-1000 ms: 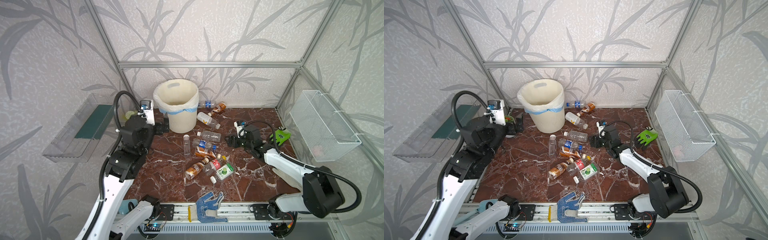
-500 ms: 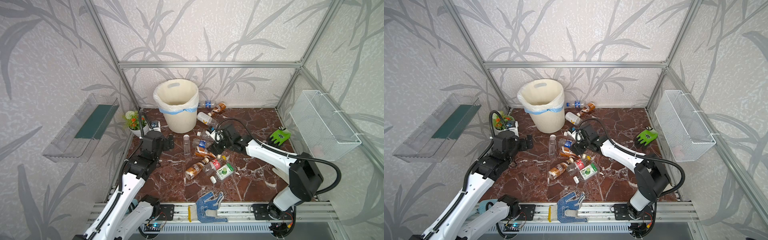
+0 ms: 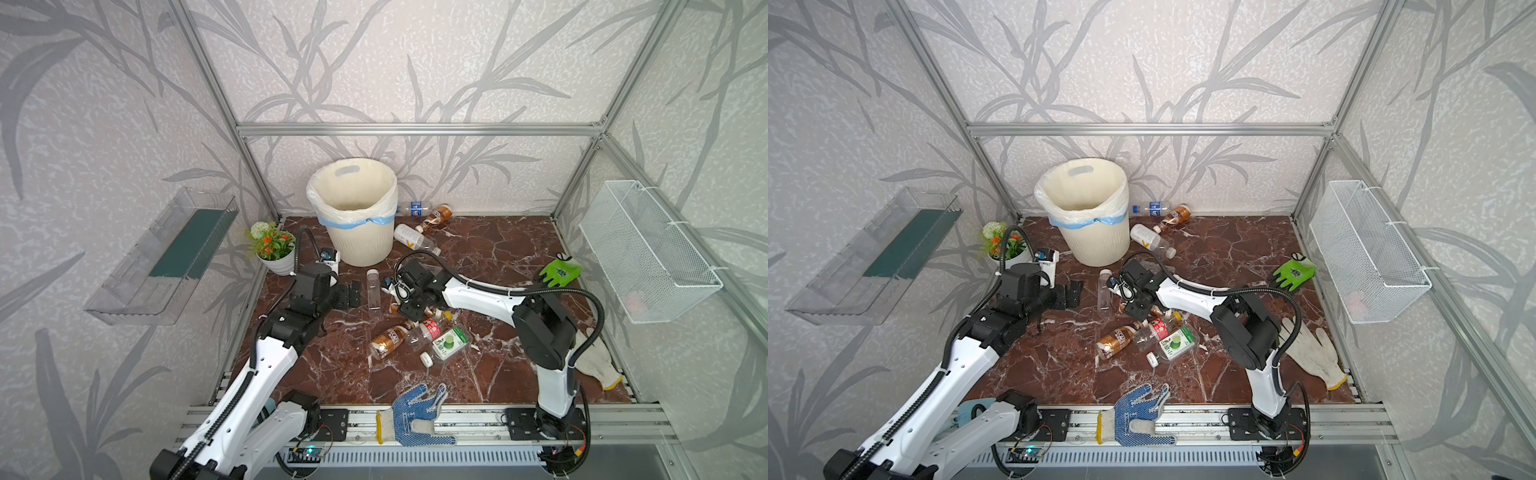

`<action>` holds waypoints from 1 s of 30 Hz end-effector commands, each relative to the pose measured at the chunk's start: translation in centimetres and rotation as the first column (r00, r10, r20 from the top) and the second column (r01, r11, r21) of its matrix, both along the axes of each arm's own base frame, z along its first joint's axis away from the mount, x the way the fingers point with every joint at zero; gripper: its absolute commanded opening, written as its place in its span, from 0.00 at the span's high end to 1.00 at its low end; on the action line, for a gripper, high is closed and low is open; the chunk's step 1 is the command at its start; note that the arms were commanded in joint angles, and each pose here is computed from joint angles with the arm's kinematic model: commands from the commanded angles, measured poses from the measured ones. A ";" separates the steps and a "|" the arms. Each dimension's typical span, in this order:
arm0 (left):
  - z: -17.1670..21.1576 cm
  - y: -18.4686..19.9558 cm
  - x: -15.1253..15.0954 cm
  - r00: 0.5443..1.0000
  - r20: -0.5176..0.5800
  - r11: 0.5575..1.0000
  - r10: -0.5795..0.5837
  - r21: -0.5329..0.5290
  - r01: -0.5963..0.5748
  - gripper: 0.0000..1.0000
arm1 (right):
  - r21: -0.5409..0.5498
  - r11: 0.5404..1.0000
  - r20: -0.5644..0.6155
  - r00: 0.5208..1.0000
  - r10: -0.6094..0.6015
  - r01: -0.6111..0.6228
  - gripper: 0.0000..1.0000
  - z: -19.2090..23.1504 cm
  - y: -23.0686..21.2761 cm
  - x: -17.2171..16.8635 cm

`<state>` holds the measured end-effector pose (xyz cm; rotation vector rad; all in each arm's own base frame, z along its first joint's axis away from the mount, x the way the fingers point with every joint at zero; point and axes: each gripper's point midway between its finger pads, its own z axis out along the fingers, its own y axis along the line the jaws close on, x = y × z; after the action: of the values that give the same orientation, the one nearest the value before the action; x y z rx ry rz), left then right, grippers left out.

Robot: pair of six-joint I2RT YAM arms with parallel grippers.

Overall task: Throw the plastic bottles in the bin
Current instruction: 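Grasp the brown Nescafe bottle with the right gripper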

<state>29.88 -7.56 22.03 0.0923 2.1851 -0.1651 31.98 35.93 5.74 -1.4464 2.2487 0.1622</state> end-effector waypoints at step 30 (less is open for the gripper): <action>-0.3 -0.5 0.5 1.000 0.003 1.000 -0.015 -0.023 0.015 0.03 | -0.060 0.996 0.161 0.985 -0.058 0.068 0.46 0.6 -1.2 2.0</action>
<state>30.24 -8.02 21.97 0.1009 2.1823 -0.1883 33.72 34.58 3.68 -1.4080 2.2370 -0.0510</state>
